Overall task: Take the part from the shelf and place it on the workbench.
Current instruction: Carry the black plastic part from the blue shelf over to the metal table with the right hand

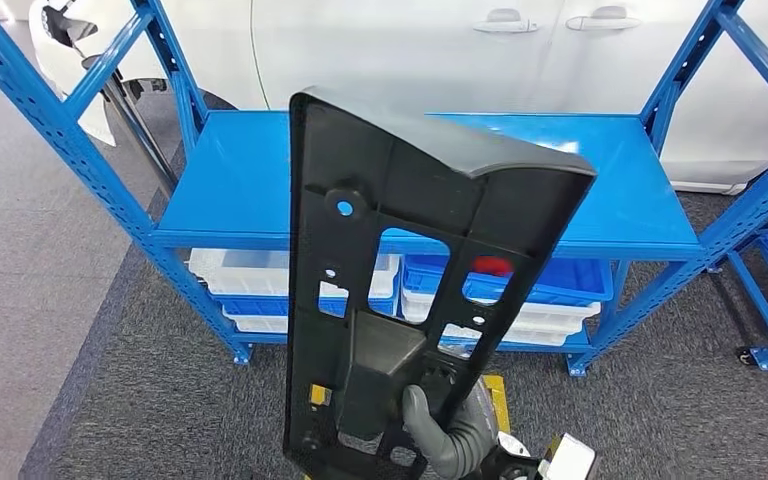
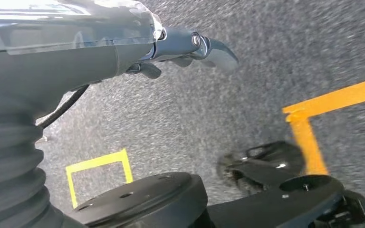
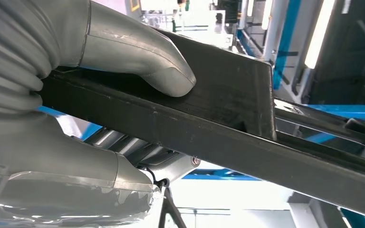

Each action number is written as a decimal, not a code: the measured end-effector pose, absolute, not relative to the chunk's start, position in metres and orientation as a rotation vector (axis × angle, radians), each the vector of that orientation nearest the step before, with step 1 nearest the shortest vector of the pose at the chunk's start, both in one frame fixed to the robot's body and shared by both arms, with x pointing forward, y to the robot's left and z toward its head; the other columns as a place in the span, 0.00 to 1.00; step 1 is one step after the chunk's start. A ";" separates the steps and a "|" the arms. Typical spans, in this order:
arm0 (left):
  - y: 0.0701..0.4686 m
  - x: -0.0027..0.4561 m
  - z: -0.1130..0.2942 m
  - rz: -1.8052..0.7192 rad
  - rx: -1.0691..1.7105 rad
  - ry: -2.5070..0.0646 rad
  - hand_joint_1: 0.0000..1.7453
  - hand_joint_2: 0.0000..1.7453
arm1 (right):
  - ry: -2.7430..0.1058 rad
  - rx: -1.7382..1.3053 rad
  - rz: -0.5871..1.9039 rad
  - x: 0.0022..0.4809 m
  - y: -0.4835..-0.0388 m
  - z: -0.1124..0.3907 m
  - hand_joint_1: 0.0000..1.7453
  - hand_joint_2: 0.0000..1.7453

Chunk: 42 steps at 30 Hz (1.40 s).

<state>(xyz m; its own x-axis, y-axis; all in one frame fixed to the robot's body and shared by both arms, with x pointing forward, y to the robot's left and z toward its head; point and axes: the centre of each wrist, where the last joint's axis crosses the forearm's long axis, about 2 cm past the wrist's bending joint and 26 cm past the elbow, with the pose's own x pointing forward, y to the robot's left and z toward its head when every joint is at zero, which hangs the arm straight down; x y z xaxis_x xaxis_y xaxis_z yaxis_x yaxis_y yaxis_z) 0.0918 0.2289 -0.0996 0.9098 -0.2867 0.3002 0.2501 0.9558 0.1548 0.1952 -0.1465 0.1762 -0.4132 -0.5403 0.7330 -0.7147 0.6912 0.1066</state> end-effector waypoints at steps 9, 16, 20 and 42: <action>0.221 0.084 -0.100 -0.278 0.085 -0.311 0.00 1.00 | -2.115 0.916 0.302 0.192 -0.152 0.175 0.89 1.00; 0.219 0.083 -0.100 -0.266 0.081 -0.310 0.00 1.00 | -2.102 0.914 0.316 0.192 -0.156 0.169 0.89 1.00; 0.218 0.086 -0.099 -0.266 0.080 -0.314 0.00 1.00 | -2.113 0.915 0.315 0.195 -0.156 0.172 0.89 1.00; 0.221 0.085 -0.100 -0.269 0.103 -0.282 0.00 1.00 | -2.124 0.914 0.286 0.204 -0.153 0.182 0.89 1.00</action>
<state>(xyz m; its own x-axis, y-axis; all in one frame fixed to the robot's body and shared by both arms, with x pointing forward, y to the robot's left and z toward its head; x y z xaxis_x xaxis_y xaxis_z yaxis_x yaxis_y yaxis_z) 0.0848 0.2214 -0.1000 0.9251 -0.2760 0.2609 0.2472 0.9591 0.1381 0.2043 -0.1534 0.1816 -0.4283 -0.5146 0.7428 -0.6929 0.7146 0.0956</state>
